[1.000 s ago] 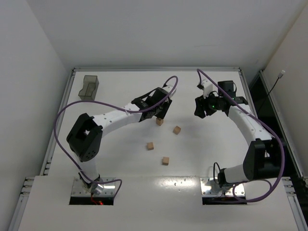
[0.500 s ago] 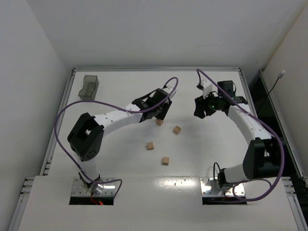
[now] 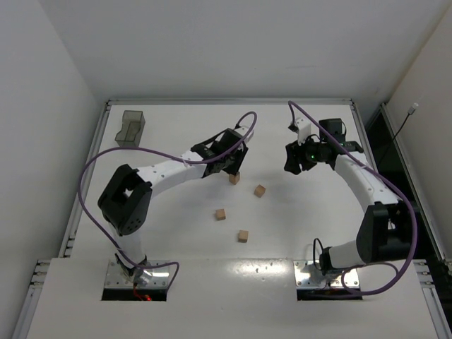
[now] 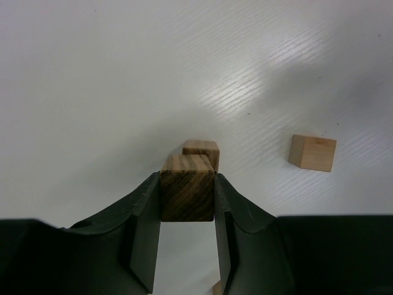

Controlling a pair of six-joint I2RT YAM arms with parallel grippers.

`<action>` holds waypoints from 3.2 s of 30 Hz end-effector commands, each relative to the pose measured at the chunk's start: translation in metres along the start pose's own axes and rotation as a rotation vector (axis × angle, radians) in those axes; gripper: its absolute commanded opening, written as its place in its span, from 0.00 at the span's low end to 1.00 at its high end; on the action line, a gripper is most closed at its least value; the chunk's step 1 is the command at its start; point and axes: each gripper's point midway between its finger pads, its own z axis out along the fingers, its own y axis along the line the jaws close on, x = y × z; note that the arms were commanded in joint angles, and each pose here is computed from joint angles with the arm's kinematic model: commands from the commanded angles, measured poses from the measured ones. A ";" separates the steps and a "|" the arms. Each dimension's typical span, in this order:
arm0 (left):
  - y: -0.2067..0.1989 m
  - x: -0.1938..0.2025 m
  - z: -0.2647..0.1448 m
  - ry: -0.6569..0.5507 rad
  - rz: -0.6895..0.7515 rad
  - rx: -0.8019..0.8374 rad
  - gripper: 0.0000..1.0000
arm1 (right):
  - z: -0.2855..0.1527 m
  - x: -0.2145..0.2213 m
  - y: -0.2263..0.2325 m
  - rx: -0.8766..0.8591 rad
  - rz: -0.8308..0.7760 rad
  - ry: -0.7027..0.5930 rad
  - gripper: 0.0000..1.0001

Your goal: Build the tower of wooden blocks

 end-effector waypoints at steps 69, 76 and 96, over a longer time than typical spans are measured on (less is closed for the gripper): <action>-0.020 -0.028 -0.009 -0.111 -0.022 0.070 0.18 | 0.001 -0.017 -0.006 -0.012 -0.025 -0.033 0.53; -0.022 -0.028 -0.009 -0.110 -0.021 0.079 0.24 | 0.001 -0.017 -0.006 -0.012 -0.025 -0.033 0.53; -0.020 -0.023 -0.005 -0.102 -0.030 0.066 0.59 | 0.003 -0.015 -0.006 -0.015 -0.021 -0.026 0.53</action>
